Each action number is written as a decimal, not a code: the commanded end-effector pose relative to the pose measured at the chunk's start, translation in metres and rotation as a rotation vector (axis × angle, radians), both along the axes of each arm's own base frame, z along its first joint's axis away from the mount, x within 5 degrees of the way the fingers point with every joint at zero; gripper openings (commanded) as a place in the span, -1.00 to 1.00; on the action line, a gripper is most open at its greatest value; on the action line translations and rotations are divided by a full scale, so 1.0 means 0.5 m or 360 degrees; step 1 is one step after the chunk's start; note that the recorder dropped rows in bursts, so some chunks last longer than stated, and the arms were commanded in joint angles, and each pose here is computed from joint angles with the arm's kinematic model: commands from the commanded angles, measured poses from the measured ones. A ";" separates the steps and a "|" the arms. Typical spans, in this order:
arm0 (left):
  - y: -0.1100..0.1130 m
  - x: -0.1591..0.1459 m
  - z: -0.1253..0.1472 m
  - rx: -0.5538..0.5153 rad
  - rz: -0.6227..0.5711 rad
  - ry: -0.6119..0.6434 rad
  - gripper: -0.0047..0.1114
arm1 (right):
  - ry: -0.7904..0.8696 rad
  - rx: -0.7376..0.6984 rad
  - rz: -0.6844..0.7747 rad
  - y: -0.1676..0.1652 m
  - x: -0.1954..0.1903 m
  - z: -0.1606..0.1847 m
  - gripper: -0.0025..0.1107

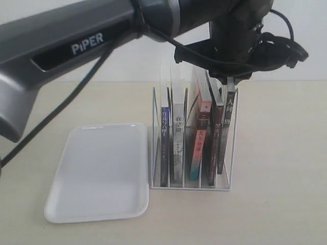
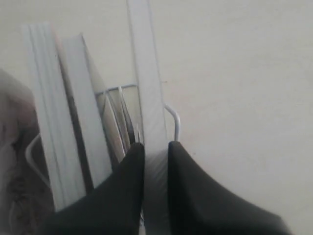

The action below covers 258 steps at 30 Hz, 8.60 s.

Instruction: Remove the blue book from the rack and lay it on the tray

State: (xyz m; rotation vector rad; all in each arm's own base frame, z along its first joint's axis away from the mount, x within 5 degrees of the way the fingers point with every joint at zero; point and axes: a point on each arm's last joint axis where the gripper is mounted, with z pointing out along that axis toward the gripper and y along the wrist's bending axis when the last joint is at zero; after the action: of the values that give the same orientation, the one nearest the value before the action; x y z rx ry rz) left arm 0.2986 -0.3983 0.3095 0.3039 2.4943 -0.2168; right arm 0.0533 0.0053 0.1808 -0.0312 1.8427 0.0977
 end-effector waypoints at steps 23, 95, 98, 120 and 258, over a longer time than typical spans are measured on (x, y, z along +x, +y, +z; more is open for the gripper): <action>0.041 -0.037 0.135 -0.0258 -0.0041 -0.0090 -0.84 | -0.0028 -0.0004 -0.0012 -0.001 0.000 0.003 -0.96; 0.092 -0.051 0.109 0.0133 -0.0108 -0.0167 0.00 | -0.0017 0.0000 -0.0011 -0.001 0.000 0.002 -0.96; 0.112 -0.054 0.106 0.0159 -0.0079 -0.0145 0.00 | -0.0017 0.0000 -0.0011 -0.001 0.000 0.002 -0.96; 0.132 -0.047 0.035 0.0252 0.0107 -0.0043 -0.72 | -0.0029 -0.0010 -0.0012 -0.001 0.000 0.003 -0.96; 0.155 -0.074 0.159 -0.0029 -0.0031 -0.0354 -0.70 | -0.0030 -0.0012 -0.0013 -0.001 0.000 0.003 -0.96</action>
State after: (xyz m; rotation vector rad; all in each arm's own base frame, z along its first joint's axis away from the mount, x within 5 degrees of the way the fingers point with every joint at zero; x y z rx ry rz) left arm 0.2611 -0.3149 0.3800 0.2970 2.3552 -0.1464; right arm 0.0533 0.0052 0.1808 -0.0317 1.8427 0.0969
